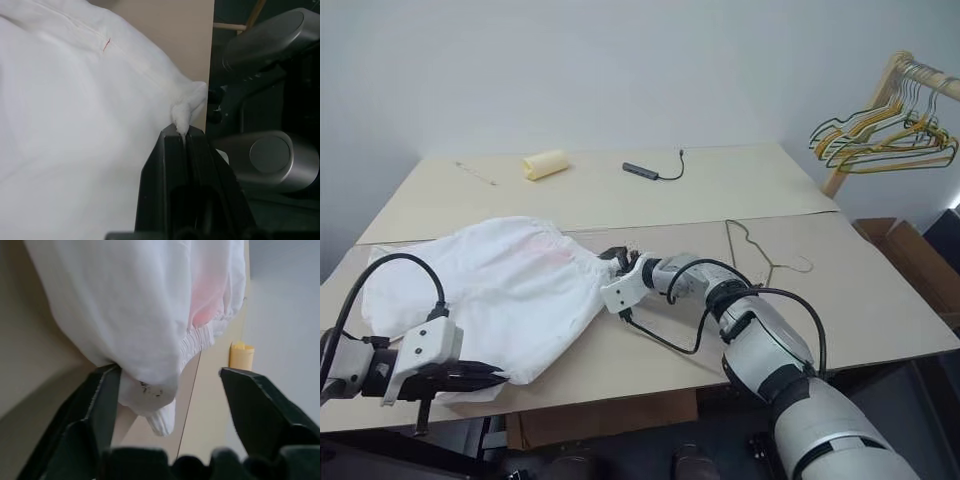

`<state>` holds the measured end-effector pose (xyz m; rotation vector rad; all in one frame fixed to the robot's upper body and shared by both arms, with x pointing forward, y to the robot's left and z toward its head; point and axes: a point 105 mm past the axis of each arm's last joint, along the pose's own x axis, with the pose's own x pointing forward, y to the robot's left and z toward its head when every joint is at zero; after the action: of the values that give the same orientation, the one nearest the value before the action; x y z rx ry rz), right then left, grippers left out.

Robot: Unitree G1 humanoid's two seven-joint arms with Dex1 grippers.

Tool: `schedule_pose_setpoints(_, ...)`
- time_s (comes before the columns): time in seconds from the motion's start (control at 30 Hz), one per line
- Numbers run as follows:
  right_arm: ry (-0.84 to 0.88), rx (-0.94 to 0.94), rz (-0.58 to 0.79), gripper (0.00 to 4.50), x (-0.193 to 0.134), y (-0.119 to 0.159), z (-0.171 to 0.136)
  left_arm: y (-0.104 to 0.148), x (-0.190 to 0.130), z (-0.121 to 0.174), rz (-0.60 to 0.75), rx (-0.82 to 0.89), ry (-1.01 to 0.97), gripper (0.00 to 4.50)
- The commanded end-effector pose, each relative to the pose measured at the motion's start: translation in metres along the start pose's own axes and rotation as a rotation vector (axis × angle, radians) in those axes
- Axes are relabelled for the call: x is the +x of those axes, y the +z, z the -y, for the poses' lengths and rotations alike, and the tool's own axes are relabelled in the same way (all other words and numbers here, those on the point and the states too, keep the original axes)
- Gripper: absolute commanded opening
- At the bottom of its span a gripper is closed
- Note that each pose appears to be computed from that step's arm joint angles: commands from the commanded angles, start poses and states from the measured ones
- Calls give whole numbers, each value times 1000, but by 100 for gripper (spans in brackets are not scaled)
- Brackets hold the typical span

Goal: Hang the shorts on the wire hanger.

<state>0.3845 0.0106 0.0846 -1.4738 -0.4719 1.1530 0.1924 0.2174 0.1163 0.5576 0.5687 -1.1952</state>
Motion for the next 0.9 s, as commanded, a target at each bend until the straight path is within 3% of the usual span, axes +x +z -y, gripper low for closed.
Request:
schedule_pose_setpoints(0.03,-30,-22,15,241,3,4,10,6,-5,-1,-5,33,23,0)
schedule_pose_setpoints(0.23,-14,-42,-2,20,6,3,9,4,-7,-1,-11,31,38,0)
schedule_pose_setpoints(0.27,-11,-45,-5,3,6,2,9,2,-8,-1,-17,30,41,0)
schedule_pose_setpoints(0.4,-18,-46,-71,3,9,-6,13,-7,-7,-21,-53,29,146,0)
schedule_pose_setpoints(0.57,-93,-41,-272,3,2,-38,27,-41,2,-59,-234,88,259,0)
schedule_pose_setpoints(0.77,-110,7,-442,3,-32,-81,27,-55,14,-118,-369,179,418,0)
schedule_pose_setpoints(0.9,-133,69,-549,3,-59,-107,22,-49,29,-149,-393,244,478,0)
